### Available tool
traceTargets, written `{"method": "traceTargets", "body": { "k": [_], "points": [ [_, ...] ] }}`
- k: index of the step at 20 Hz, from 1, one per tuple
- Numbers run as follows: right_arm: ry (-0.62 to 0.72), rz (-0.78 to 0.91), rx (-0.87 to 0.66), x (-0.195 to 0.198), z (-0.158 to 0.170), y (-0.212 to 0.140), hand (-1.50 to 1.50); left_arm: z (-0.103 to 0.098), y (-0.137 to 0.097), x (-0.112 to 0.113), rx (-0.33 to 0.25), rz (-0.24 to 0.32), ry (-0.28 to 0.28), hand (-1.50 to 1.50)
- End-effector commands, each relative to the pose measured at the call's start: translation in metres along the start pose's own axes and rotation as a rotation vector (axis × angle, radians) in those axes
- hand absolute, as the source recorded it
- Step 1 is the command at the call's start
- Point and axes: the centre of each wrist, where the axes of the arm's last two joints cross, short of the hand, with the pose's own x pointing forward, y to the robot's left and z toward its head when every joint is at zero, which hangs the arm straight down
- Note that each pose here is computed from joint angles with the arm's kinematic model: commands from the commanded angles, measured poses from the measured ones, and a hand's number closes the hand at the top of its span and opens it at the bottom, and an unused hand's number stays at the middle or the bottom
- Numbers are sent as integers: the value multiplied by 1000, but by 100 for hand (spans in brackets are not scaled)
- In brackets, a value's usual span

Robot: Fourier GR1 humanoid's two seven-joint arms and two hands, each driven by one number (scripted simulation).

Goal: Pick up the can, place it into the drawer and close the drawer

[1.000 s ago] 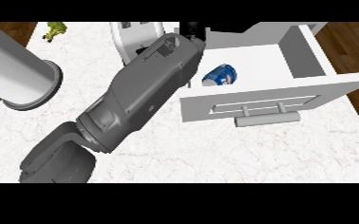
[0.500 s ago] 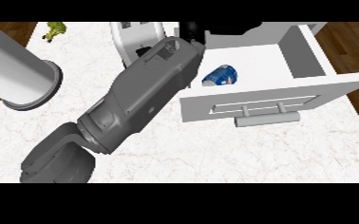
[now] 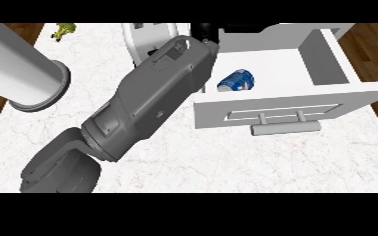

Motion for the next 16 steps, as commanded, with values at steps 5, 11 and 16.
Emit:
{"method": "traceTargets", "body": {
  "k": [5, 11, 16],
  "points": [
    [-75, 255, 83, 22, -31, 31, -150, 5, -6, 4, -3, 15, -42, -150],
    [-80, 389, 109, 3, -68, 60, -150, 2, -12, 19, -12, 42, 9, -150],
    [-88, 489, 130, -16, -102, 107, -150, 6, -10, 12, 5, 42, 2, -150]
  ]
}}
